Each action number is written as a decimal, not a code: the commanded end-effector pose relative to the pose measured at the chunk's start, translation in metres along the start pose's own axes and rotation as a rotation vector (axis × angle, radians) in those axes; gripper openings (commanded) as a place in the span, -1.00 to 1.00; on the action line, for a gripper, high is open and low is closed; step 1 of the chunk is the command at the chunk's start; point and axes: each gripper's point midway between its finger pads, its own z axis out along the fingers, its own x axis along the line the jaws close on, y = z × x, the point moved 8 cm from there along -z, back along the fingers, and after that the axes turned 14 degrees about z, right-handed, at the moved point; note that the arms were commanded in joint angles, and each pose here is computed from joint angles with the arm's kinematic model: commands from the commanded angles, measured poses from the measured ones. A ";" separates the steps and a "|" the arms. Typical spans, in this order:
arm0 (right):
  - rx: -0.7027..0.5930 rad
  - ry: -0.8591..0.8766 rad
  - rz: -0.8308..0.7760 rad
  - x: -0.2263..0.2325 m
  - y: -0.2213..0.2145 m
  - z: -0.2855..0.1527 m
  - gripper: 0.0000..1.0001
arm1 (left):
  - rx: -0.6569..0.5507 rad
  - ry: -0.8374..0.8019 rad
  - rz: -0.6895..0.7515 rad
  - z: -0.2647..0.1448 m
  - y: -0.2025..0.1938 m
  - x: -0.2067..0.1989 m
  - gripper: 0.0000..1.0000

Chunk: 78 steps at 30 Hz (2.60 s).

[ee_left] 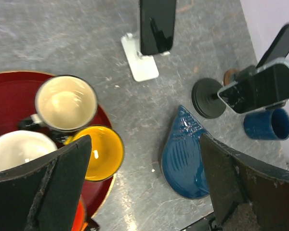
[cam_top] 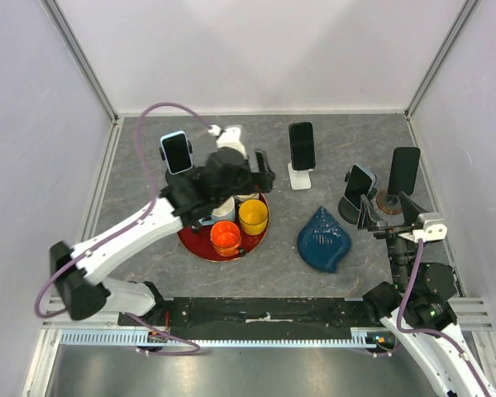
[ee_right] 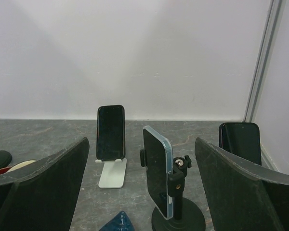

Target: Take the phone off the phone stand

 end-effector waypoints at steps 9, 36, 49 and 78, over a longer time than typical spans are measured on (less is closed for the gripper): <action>-0.046 0.028 0.037 0.005 0.017 -0.002 0.96 | 0.173 0.042 0.073 0.099 -0.054 -0.085 1.00; -0.036 0.043 0.037 0.006 0.014 -0.002 0.96 | 0.566 0.194 0.248 0.184 -0.183 -0.073 0.99; -0.033 0.039 0.038 0.006 0.013 -0.002 0.96 | 0.552 0.351 0.199 0.164 -0.173 -0.025 0.98; -0.013 0.029 0.028 0.005 0.009 -0.003 0.96 | 0.578 0.606 0.033 0.068 -0.191 0.112 0.96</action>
